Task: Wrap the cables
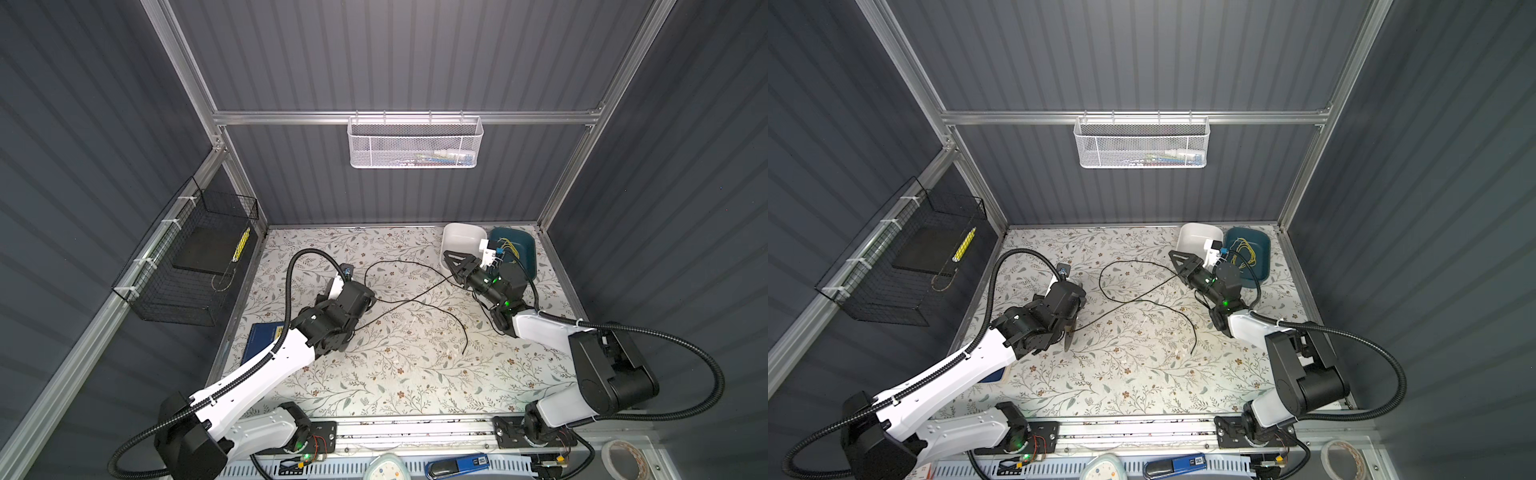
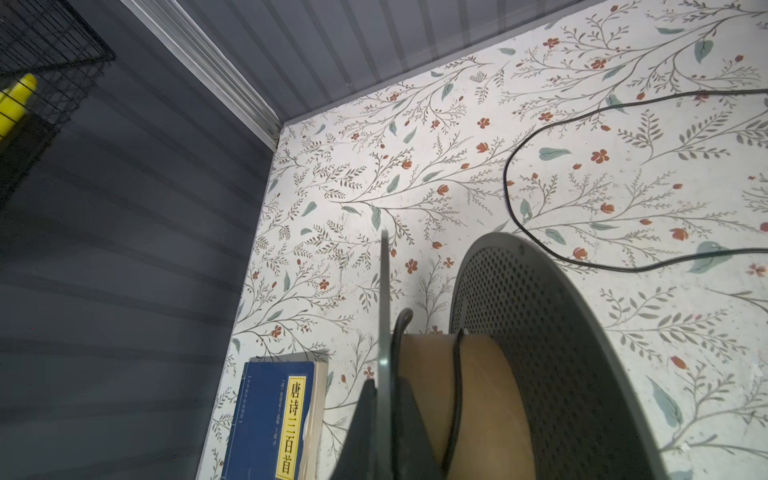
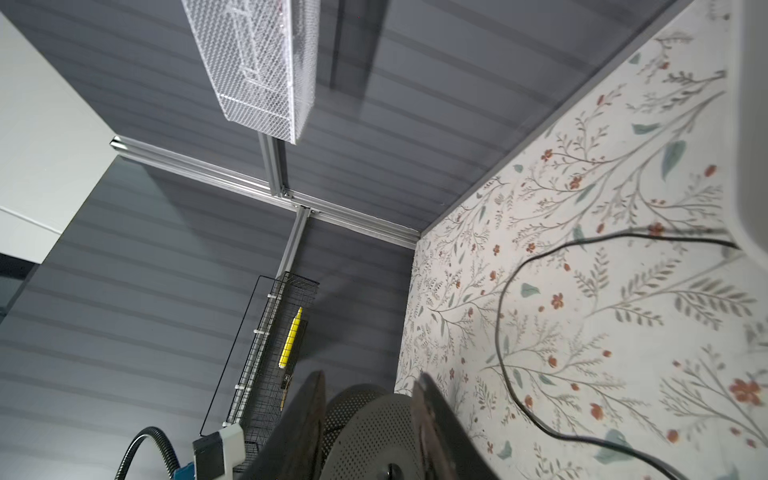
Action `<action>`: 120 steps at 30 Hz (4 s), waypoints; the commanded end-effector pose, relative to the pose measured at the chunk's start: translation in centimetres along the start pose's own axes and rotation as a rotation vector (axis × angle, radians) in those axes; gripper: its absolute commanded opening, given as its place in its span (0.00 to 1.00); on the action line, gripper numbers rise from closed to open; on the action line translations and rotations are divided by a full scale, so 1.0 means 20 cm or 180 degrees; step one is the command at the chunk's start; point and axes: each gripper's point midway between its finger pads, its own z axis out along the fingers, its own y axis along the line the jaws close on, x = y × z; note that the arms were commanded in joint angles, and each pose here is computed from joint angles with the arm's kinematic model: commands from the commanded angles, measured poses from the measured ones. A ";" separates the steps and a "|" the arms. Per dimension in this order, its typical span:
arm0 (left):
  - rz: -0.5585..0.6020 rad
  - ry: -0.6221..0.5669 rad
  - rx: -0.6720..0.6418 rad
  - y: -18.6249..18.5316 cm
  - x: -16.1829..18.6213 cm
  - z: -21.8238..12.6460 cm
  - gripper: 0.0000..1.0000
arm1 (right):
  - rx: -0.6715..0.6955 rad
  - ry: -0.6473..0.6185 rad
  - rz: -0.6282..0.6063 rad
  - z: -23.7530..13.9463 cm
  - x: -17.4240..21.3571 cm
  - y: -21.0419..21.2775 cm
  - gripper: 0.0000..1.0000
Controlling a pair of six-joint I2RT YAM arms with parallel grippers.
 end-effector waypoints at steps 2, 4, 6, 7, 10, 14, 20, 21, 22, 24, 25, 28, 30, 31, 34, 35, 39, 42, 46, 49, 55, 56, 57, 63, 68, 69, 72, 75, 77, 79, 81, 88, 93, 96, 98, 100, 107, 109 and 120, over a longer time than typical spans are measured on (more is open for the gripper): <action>-0.0268 -0.0122 -0.0101 0.05 -0.03 -0.02 0.00 | -0.0401 -0.0484 -0.0095 -0.11 -0.23 0.25 0.30; -0.0256 -0.0096 -0.0128 0.06 0.00 -0.01 0.00 | -0.0376 -0.0584 -0.0132 -0.18 -0.34 0.28 0.31; -0.0208 -0.0051 -0.0193 0.08 0.04 0.00 0.00 | -0.0326 -0.0672 -0.0170 -0.25 -0.45 0.31 0.31; -0.0182 -0.0030 -0.0237 0.09 0.05 0.00 0.00 | -0.0311 -0.0724 -0.0222 -0.29 -0.51 0.34 0.33; -0.0175 0.0037 -0.0317 0.11 0.06 0.03 0.00 | -0.0276 -0.0872 -0.0293 -0.39 -0.68 0.41 0.34; -0.0236 0.0093 -0.0366 0.14 0.06 0.05 0.00 | -0.0239 -0.1003 -0.0341 -0.52 -0.83 0.48 0.34; -0.0243 0.0097 -0.0163 0.09 0.01 0.07 0.00 | -0.0098 -0.0911 -0.0489 -0.56 -0.82 0.54 0.28; -0.0166 0.0089 -0.0013 0.04 -0.01 0.08 0.00 | -0.0065 -0.0842 -0.0539 -0.54 -0.78 0.54 0.25; -0.0082 0.0072 0.0168 -0.02 -0.04 0.08 0.00 | -0.0017 -0.0781 -0.0623 -0.50 -0.75 0.55 0.19; 0.0129 0.0162 0.0449 -0.12 -0.06 0.08 0.00 | 0.0074 -0.0712 -0.0795 -0.45 -0.71 0.57 0.10; 0.0262 0.0185 0.0552 -0.16 -0.07 0.07 0.00 | 0.0078 -0.0693 -0.0863 -0.42 -0.71 0.60 0.08; 0.0667 0.0191 0.0859 -0.27 -0.07 0.00 0.00 | 0.0036 -0.0687 -0.0989 -0.34 -0.77 0.69 0.02; 0.0883 0.0096 0.1028 -0.31 -0.08 -0.06 0.00 | 0.0065 -0.0644 -0.1115 -0.25 -0.82 0.74 0.02; 0.1015 0.0100 0.1182 -0.34 -0.06 -0.10 0.00 | 0.0109 -0.0619 -0.1182 -0.20 -0.84 0.75 0.02; 0.1320 0.0032 0.1540 -0.37 -0.04 -0.23 0.00 | 0.0359 -0.0647 -0.1346 -0.08 -0.93 0.69 0.01; 0.1298 -0.0051 0.1656 -0.37 -0.06 -0.28 0.00 | 0.0484 -0.0670 -0.1400 -0.05 -0.96 0.65 0.01; 0.1194 -0.0540 0.2188 -0.33 -0.19 -0.52 0.00 | 0.1026 -0.0690 -0.1553 0.01 -1.02 0.37 0.00; 0.0993 -0.0805 0.2284 -0.28 -0.33 -0.64 0.00 | 0.1312 -0.0654 -0.1601 0.02 -0.95 0.17 0.00; 0.0494 -0.1205 0.2426 -0.22 -0.61 -0.78 0.00 | 0.1500 -0.0413 -0.1753 0.05 -0.63 0.00 0.00; 0.0082 -0.1491 0.2424 -0.14 -0.82 -0.86 0.00 | 0.1502 -0.0323 -0.1679 0.03 -0.40 -0.11 0.00; -0.0636 -0.1632 0.2315 -0.08 -1.03 -0.81 0.00 | 0.1460 -0.0133 -0.1444 -0.05 -0.03 -0.24 0.00; -0.0752 -0.1640 0.2228 -0.07 -1.06 -0.79 0.00 | 0.1412 -0.0125 -0.1394 -0.06 0.02 -0.24 0.00; -0.0967 -0.1662 0.2075 -0.04 -1.08 -0.74 0.00 | 0.1341 -0.0116 -0.1373 -0.06 0.09 -0.21 0.00; -0.1705 -0.1653 0.1282 0.02 -1.09 -0.47 0.00 | 0.0911 0.0050 -0.1356 -0.06 0.47 0.05 0.00; -0.1881 -0.1640 0.0795 0.04 -1.10 -0.32 0.00 | 0.0669 0.0106 -0.1518 -0.09 0.63 0.24 0.00; -0.1821 -0.1567 0.0678 0.03 -1.08 -0.28 0.00 | 0.0613 0.0108 -0.1608 -0.10 0.65 0.31 0.00; -0.1394 -0.1253 0.0452 -0.06 -0.99 -0.13 0.00 | 0.0436 0.0072 -0.1902 -0.13 0.62 0.52 0.00; -0.1008 -0.0886 0.0355 -0.16 -0.81 0.01 0.00 | 0.0329 -0.0041 -0.2227 -0.15 0.52 0.74 0.02; -0.0828 -0.0681 0.0341 -0.21 -0.68 0.08 0.00 | 0.0240 -0.0058 -0.2387 -0.14 0.46 0.86 0.05; -0.0697 -0.0514 0.0319 -0.24 -0.54 0.12 0.00 | 0.0200 -0.0067 -0.2405 -0.11 0.36 0.95 0.10; -0.0576 -0.0407 0.0302 -0.25 -0.44 0.13 0.00 | 0.0198 -0.0081 -0.2434 -0.06 0.29 0.99 0.13; -0.0217 -0.0042 0.0048 -0.24 -0.17 0.16 0.00 | -0.0057 -0.0091 -0.2423 0.01 0.13 1.19 0.34; -0.0177 0.0001 -0.0266 -0.17 -0.13 0.16 0.00 | -0.0309 -0.0124 -0.2171 -0.06 0.10 1.25 0.39; -0.0323 -0.0101 -0.0348 -0.14 -0.20 0.15 0.00 | -0.0413 -0.0141 -0.1855 -0.10 0.14 1.16 0.41; -0.0410 -0.0251 -0.0421 -0.12 -0.28 0.12 0.00 | -0.0338 -0.0104 -0.1683 -0.09 0.18 1.03 0.43; -0.0428 -0.0389 -0.0559 -0.09 -0.37 0.11 0.00 | -0.0250 -0.0085 -0.1442 -0.09 0.23 0.87 0.43; 0.0007 -0.0427 -0.0796 -0.21 -0.45 0.25 0.00 | -0.0159 -0.0139 -0.1477 -0.17 0.36 0.82 0.55; 0.0127 -0.0350 -0.0840 -0.25 -0.40 0.30 0.00 | 0.0023 -0.0249 -0.1527 -0.21 0.32 0.76 0.57; 0.0273 -0.0246 -0.0702 -0.29 -0.26 0.31 0.00 | 0.0117 -0.0701 -0.1499 -0.27 -0.08 0.69 0.54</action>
